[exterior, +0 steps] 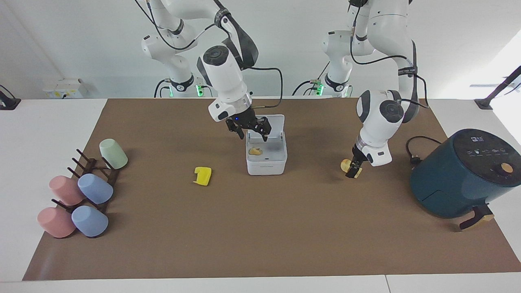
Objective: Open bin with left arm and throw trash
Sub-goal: 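Grasp the bread with the left gripper while the right gripper grasps the block, then carry the bread over the bin with the left gripper and release it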
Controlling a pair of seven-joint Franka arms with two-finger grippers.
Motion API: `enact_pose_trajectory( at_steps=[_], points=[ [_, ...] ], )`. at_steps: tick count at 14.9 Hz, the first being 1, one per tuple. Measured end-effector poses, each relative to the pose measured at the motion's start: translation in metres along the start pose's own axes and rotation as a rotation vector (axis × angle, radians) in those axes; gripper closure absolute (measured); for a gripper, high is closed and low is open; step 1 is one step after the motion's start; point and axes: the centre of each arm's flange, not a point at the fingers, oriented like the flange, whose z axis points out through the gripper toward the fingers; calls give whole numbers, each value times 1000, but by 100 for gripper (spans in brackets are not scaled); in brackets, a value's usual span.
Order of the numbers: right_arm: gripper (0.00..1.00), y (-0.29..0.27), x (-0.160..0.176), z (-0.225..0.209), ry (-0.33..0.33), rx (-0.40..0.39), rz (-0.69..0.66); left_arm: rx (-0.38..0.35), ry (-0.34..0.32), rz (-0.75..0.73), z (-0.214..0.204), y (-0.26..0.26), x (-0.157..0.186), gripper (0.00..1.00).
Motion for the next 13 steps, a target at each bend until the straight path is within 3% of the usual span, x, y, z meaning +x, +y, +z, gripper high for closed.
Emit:
enact_pose_trajectory(
  at_steps=[5,7,9,13],
  points=[
    [0,85,62,1,21,-67,-201,-14,8,16,-2,1,0,69],
    [0,118,76,9,29,-86,-249,-44,24,53,-17,10,4,85],
    [0,145,79,30,45,-96,-297,-77,41,83,-45,24,9,91],
    [0,161,73,87,52,-110,-323,-159,35,162,-131,69,1,94]
  ],
)
